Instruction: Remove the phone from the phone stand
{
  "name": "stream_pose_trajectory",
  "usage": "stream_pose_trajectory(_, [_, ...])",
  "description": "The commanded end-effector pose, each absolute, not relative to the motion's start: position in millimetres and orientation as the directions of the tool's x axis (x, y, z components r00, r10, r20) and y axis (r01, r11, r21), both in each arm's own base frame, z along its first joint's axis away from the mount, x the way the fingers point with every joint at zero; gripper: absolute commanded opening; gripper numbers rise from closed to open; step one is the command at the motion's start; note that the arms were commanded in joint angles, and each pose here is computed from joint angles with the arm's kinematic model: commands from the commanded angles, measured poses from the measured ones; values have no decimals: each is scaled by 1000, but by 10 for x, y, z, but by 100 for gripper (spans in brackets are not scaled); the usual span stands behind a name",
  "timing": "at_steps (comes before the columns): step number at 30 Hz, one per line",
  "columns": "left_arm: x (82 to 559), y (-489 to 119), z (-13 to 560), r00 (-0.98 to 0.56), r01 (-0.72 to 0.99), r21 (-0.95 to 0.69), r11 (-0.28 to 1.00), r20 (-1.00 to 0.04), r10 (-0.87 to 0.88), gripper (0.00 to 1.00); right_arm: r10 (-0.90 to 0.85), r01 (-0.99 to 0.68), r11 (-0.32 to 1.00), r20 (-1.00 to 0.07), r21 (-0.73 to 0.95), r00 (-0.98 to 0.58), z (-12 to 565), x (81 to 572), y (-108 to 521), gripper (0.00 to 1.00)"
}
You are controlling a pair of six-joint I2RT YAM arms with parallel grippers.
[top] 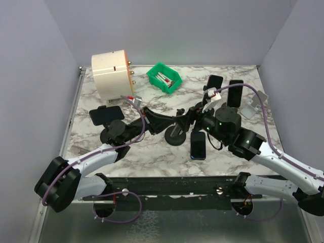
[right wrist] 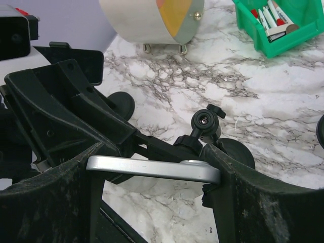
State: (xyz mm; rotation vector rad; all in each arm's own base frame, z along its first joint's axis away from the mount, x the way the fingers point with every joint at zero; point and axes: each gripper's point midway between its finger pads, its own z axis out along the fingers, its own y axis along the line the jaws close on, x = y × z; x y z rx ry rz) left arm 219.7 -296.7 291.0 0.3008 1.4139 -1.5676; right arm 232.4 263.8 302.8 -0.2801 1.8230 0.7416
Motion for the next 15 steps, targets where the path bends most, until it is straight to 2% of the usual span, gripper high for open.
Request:
stream_pose_trajectory(1, [2263, -2887, 3039, -503, 757, -645, 104, -677, -537, 0, 127, -473, 831, -928, 293, -351, 2944, 2366, 2394, 0])
stream_pose_trajectory(15, [2329, -2968, 3025, -456, 792, -579, 193, -771, -444, 0, 192, -619, 693, -922, 370, -336, 3499, 2135, 2606, 0])
